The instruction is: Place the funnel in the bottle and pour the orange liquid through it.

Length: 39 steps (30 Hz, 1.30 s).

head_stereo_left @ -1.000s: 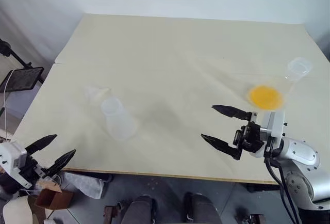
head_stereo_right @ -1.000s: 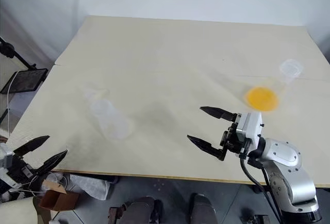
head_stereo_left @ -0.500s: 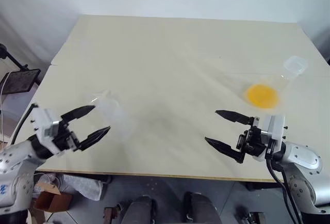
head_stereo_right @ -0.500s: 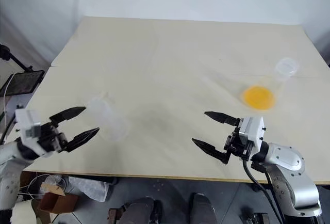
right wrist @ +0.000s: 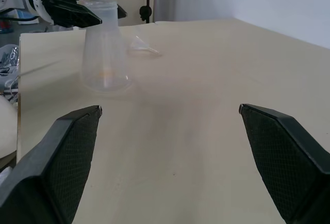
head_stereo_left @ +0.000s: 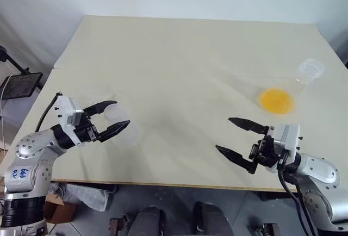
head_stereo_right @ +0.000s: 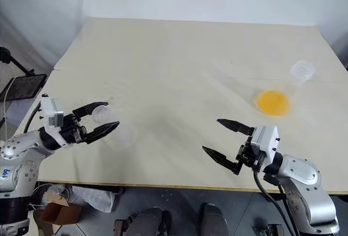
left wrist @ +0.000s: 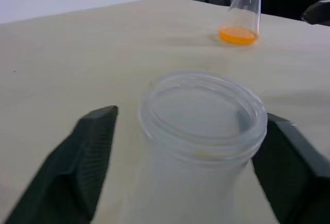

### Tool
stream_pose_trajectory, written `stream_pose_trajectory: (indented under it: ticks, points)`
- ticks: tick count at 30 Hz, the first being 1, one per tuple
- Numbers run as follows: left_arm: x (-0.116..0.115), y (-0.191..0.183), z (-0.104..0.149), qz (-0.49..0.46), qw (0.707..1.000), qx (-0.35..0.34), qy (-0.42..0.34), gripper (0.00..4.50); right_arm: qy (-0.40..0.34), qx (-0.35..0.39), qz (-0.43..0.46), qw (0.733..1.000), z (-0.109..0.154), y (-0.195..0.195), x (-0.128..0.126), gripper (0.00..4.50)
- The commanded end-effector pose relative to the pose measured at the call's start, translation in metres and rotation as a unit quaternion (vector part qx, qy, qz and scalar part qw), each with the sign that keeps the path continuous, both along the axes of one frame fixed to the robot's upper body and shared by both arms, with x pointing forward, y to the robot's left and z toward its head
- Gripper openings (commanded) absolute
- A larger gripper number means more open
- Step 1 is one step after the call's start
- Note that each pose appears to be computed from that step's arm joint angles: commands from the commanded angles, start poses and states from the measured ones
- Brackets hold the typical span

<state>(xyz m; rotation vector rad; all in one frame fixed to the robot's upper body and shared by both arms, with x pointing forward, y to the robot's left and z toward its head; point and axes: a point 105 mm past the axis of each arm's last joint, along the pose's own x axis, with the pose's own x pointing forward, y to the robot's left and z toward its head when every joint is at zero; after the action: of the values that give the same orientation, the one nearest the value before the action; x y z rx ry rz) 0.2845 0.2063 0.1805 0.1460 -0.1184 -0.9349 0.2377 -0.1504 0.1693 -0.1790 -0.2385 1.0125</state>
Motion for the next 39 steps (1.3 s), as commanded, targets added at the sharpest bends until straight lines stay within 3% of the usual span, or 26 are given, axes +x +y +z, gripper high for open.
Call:
stream_pose_trajectory:
  ticks: [1,3,12,15,18,21,24,32,39]
  points:
    - [-0.001,0.0,0.005,-0.007,1.0,0.02,-0.014,2.61,-0.032,0.004,0.001,0.999,0.012,0.002,-0.006,4.5]
    - [-0.001,-0.002,0.006,-0.01,1.0,0.02,-0.016,2.28,-0.033,0.004,-0.001,0.999,0.012,0.002,-0.006,4.5]
    - [0.002,-0.032,0.025,-0.075,0.997,-0.009,-0.032,2.28,-0.037,0.002,-0.027,0.999,0.012,-0.005,-0.006,4.5]
    - [0.014,-0.061,0.048,-0.126,0.989,-0.061,-0.05,2.28,-0.036,-0.007,-0.066,0.997,0.011,-0.02,-0.012,4.5]
    - [0.025,-0.088,0.056,-0.17,0.981,-0.075,-0.053,2.28,-0.032,-0.01,-0.106,0.994,0.009,-0.035,-0.018,4.5]
    - [0.045,-0.144,0.053,-0.243,0.967,-0.057,-0.039,2.28,-0.022,-0.015,-0.194,0.981,0.0,-0.062,-0.038,4.5]
    - [0.057,-0.174,0.044,-0.278,0.959,-0.021,-0.04,2.28,-0.021,-0.013,-0.246,0.969,-0.003,-0.069,-0.056,4.5]
    - [0.076,-0.215,0.029,-0.302,0.952,-0.014,-0.041,2.28,-0.017,0.004,-0.312,0.95,-0.006,-0.058,-0.082,4.5]
    - [0.08,-0.228,0.018,-0.31,0.95,0.014,-0.041,2.28,-0.019,0.013,-0.347,0.938,-0.005,-0.057,-0.091,4.5]
